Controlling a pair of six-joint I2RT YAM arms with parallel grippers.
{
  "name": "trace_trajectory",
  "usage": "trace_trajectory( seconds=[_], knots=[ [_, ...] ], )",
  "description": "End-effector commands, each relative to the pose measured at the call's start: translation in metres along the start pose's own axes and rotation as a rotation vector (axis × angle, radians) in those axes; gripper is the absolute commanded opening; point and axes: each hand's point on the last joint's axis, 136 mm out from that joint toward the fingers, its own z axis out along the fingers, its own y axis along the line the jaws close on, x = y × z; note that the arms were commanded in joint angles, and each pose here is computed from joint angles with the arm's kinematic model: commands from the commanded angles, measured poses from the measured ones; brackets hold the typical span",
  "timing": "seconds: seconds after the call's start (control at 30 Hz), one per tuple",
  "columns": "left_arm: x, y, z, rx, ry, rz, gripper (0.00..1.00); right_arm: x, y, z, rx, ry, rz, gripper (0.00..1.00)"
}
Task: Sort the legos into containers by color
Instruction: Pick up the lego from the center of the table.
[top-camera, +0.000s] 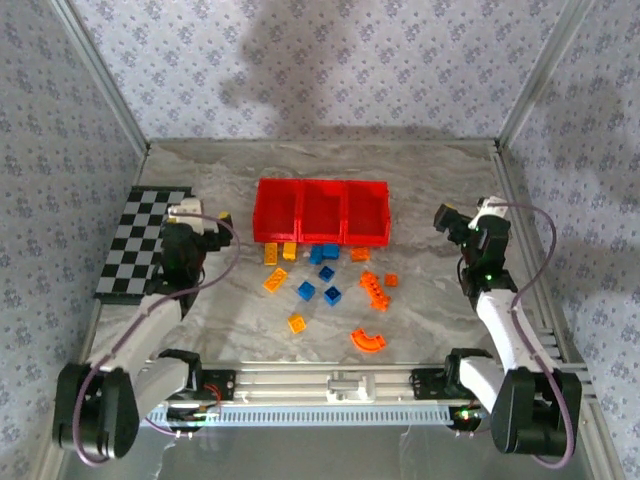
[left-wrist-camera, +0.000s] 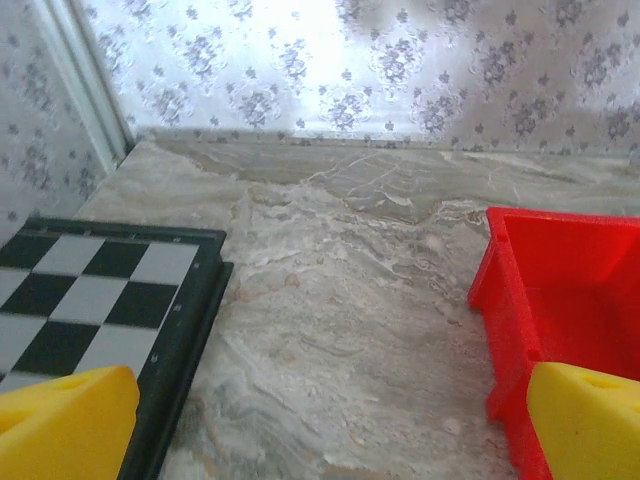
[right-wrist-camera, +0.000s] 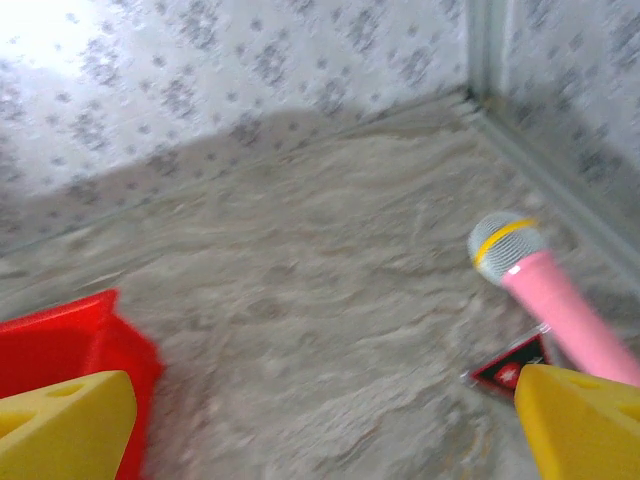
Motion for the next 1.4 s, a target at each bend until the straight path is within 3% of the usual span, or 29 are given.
trace_trajectory(
  seconds=[0.0, 0.1, 0.27, 0.53, 0.87, 1.37],
  knots=[
    [0.025, 0.013, -0.016, -0.072, 0.147, -0.109, 1.0, 0.05, 0.028, -0.02, -0.103, 0.322, 0.122, 1.0],
    [0.035, 0.004, -0.028, -0.038, 0.215, -0.126, 1.0, 0.075, 0.057, -0.04, -0.145, 0.504, 0.055, 0.99],
    [0.043, -0.022, -0.047, 0.014, 0.277, -0.044, 1.0, 0.127, 0.095, -0.067, -0.171, 0.814, -0.106, 0.95],
    [0.048, -0.059, -0.065, 0.1, 0.344, 0.024, 1.0, 0.178, 0.115, -0.078, -0.16, 1.016, -0.302, 0.87],
    [0.042, -0.067, -0.075, 0.15, 0.335, 0.02, 1.0, 0.211, 0.124, -0.079, -0.131, 1.087, -0.504, 0.81],
    [0.035, -0.066, -0.085, 0.177, 0.309, -0.006, 1.0, 0.238, 0.121, -0.071, -0.114, 1.174, -0.62, 0.7]
  ],
)
